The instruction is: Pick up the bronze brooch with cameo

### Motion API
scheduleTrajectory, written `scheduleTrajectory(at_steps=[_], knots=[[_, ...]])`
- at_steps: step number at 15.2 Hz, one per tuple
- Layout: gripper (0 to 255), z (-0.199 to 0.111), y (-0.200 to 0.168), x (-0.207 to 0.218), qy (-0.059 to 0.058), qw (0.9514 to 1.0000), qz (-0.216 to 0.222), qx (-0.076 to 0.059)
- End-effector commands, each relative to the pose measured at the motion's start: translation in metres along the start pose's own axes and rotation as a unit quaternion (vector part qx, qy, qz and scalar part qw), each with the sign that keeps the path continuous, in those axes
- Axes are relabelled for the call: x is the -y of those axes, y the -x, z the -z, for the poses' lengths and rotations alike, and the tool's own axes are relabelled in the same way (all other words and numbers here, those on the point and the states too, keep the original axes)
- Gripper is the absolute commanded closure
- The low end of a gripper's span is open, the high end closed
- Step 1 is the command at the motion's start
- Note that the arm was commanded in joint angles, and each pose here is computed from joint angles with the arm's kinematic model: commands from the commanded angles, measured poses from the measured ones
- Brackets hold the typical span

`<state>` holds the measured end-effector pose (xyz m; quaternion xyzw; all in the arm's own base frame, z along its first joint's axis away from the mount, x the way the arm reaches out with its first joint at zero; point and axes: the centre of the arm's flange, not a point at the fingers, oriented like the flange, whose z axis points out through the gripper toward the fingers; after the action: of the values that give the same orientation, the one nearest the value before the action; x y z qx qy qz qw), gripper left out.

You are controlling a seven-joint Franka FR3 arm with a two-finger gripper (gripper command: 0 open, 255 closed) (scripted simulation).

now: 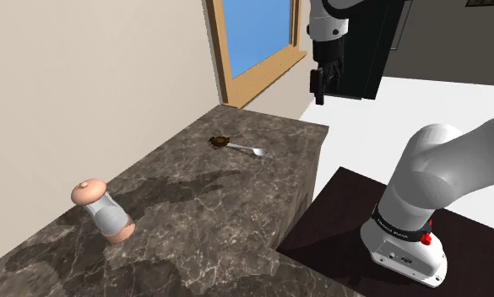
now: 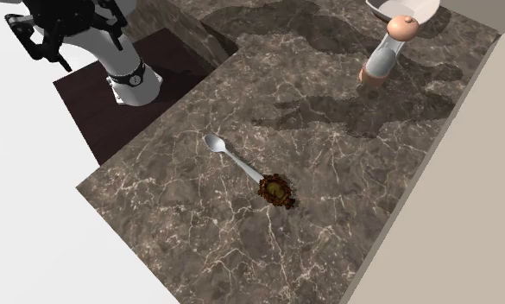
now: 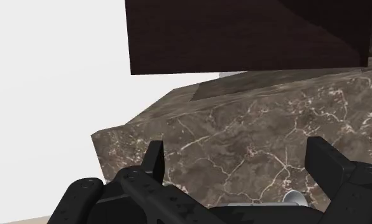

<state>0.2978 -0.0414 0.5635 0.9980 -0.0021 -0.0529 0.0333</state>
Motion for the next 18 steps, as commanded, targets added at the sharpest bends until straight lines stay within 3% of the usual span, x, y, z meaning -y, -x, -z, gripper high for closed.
scheduleTrajectory(at_steps=[1,18], knots=[[0,0.0,0.0,0.0,0.0,1.0,0.0,0.0],[0,-0.071,-0.198,0.065,-0.03,0.9984,0.047,-0.007]])
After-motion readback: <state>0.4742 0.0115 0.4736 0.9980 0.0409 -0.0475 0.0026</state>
